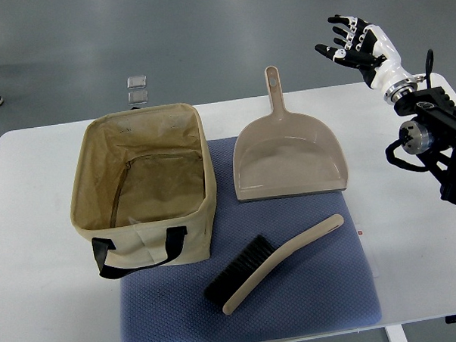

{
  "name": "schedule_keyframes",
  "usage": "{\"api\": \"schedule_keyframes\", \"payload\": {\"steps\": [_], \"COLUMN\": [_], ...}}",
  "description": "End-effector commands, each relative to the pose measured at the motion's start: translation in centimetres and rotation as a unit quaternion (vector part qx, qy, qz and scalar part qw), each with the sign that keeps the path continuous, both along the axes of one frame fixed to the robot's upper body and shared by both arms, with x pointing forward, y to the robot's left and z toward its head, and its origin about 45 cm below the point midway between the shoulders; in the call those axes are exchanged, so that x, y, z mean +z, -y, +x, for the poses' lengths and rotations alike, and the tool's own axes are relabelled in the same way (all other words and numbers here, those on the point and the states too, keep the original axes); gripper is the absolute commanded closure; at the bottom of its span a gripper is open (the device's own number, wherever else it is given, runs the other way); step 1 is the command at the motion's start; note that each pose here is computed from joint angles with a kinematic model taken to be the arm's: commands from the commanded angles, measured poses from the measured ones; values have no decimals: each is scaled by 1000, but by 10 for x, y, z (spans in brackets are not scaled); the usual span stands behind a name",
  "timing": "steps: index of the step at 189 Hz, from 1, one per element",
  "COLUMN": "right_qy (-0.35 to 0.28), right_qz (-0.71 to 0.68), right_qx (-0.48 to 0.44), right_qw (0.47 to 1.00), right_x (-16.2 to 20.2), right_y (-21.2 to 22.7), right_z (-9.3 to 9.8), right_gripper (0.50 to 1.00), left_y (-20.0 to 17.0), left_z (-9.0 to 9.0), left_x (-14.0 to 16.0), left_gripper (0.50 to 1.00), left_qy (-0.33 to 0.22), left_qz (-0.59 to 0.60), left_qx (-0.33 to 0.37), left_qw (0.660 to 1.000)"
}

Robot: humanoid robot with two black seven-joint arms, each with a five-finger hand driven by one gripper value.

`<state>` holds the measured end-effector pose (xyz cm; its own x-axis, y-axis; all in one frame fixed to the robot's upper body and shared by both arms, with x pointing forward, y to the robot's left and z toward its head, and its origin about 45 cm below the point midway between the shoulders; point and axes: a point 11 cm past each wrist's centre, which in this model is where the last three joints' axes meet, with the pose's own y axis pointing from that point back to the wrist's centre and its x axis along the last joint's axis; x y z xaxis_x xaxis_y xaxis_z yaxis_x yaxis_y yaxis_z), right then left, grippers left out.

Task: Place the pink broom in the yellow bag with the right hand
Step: 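Move the right hand down past the dustpan toward the brush handle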

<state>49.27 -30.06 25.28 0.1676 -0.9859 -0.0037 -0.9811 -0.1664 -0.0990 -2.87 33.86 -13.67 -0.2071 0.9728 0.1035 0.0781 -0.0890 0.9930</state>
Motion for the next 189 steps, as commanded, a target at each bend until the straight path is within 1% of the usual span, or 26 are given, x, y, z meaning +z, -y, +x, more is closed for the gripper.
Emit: {"api": "schedule_keyframes", "payload": {"steps": [1,21,50,74,87,112,141,173,189], "right_qy": [11,15,20,34,46,75,103,100,86], "right_qz": [-40,-88,-172,-253,-299,-396,-478,-534,-548], "right_qx": [11,26,70,129,170,253,315,367,391], "right_qw": [999,996,982,958,938,880,813,755,735], "right_x": [17,26,33,38,39,37,36,25,4], "right_y": [5,8,-4,-21,-33,-51,-56,-53,-52], "right_z": [5,7,8,-1,-10,-38,-65,-86,-99], "right_gripper": [570,570,570,570,570,570,570,570,570], "left_y": [0,0,0,0,0,0,0,0,0], "left_z": [0,0,0,0,1,0,0,0,0], "left_x": [0,0,0,0,0,0,0,0,0], "left_gripper": [500,500,500,500,500,500,500,500,500], "left_qy": [0,0,0,0,1,0,0,0,0], "left_qz": [-1,-1,-1,0,0,-1,0,0,0], "left_qx": [0,0,0,0,0,0,0,0,0], "left_qw": [1000,1000,1000,1000,1000,1000,1000,1000,1000]}}
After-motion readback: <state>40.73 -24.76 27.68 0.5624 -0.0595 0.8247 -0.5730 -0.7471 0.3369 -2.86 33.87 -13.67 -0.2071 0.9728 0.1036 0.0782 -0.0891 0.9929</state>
